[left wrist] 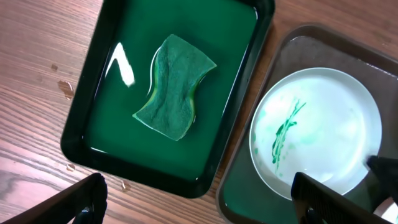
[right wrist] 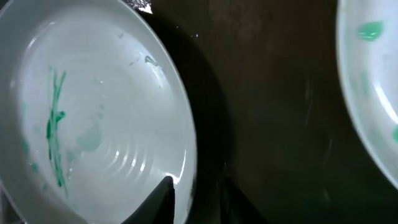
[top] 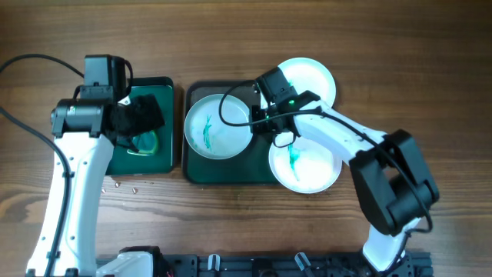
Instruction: Clean dirty plates on tray and stack at the side
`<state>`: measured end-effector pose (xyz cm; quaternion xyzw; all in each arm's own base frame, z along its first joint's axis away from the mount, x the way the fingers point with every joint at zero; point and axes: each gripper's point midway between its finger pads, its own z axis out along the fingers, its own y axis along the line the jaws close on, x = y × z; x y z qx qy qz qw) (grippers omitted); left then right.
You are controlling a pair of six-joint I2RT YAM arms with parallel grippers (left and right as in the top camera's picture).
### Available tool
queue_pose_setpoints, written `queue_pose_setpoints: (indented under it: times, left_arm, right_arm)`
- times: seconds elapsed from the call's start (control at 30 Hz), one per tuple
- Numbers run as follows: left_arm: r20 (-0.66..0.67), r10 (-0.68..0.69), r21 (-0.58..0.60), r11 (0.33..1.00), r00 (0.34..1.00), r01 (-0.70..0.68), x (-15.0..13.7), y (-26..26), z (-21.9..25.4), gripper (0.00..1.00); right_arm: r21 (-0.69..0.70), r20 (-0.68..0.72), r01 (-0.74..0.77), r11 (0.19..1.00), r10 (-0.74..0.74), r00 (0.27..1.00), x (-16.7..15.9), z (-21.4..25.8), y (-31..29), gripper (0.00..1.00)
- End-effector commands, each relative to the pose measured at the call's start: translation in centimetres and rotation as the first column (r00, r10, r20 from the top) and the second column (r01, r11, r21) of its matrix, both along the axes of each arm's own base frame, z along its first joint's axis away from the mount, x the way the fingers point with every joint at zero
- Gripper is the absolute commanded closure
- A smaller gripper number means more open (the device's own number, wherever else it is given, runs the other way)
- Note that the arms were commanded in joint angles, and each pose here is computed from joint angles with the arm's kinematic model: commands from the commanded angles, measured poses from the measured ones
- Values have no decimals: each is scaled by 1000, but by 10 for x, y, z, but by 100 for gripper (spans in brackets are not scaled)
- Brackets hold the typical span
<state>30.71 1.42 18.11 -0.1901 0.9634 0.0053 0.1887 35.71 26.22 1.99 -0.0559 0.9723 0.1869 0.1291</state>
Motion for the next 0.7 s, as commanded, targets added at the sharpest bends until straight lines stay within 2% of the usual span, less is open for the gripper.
queue_pose_setpoints:
  times: [0.0, 0.13, 0.27, 0.4, 0.67]
  left_arm:
    - [0, 27, 10, 1000, 1000, -27, 3, 4, 1, 8]
    - [-1, 28, 9, 1000, 1000, -28, 3, 4, 0, 8]
    - [-18, 29, 9, 1000, 999, -29, -1, 4, -1, 2]
    - [-39, 29, 9, 1000, 999, -29, -6, 4, -3, 0]
    - [-32, 29, 9, 1000, 999, -29, -4, 4, -3, 0]
  right_arm:
    - [25, -4, -11, 1000, 11, 1000, 2, -8, 14, 76]
    - [25, -14, -11, 1000, 11, 1000, 1, -12, 15, 82]
    - [10, -38, -11, 1000, 11, 999, -3, -21, 12, 85]
    - [-7, -57, -19, 1000, 19, 998, -6, -31, 10, 95]
    - [-39, -41, -4, 999, 2, 999, -3, -33, 4, 96]
